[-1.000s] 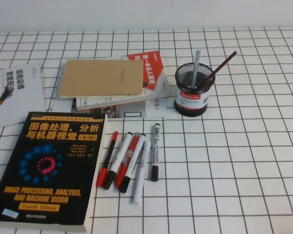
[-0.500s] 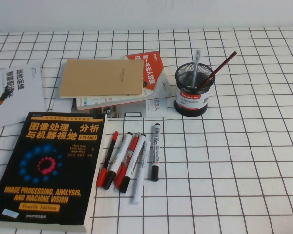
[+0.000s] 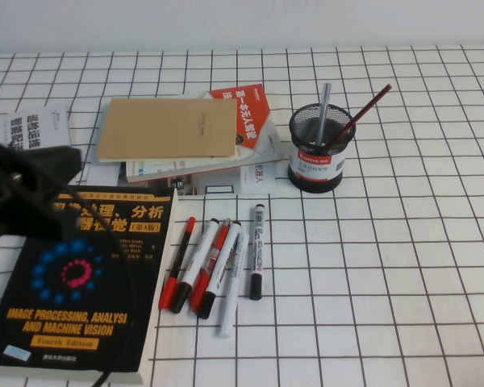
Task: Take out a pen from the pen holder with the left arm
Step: 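Take a marker out of the pen holder and lay it on the table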
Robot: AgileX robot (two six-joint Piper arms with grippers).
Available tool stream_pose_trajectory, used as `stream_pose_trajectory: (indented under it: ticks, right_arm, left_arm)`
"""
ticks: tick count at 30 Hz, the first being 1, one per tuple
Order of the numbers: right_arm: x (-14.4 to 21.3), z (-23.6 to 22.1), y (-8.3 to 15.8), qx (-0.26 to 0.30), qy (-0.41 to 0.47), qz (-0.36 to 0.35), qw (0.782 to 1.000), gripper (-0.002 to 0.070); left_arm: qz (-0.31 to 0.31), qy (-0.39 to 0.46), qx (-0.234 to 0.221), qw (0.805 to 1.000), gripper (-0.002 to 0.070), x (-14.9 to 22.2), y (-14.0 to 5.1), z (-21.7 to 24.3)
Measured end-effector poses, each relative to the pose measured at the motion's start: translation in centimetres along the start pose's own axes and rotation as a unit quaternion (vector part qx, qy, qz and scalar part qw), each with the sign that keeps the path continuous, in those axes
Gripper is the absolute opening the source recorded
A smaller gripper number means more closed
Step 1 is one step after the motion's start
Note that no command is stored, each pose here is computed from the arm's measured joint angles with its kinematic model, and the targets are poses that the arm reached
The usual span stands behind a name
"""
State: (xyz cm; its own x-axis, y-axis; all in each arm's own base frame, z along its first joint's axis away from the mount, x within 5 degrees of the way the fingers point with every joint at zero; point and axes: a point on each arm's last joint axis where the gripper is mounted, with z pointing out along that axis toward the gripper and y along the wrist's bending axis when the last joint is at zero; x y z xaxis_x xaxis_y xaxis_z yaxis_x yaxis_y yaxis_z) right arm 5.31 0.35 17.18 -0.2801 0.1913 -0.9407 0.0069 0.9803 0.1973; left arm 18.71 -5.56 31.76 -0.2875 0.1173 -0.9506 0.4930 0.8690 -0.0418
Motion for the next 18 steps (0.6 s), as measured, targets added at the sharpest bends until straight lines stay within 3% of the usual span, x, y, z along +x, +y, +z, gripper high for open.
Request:
stream_pose_trajectory:
  ticks: [9,18]
  right_arm:
    - [0.0,0.0,0.0,0.000,0.000,0.000,1.000,-0.0016]
    - [0.0,0.0,0.0,0.000,0.000,0.000,1.000,-0.0016]
  left_arm:
    - [0.059,0.016,0.120,0.991,0.0001,-1.6,-2.4,9.4]
    - [0.111,0.001,0.176,0.978,0.0005,-4.2,-5.6,17.3]
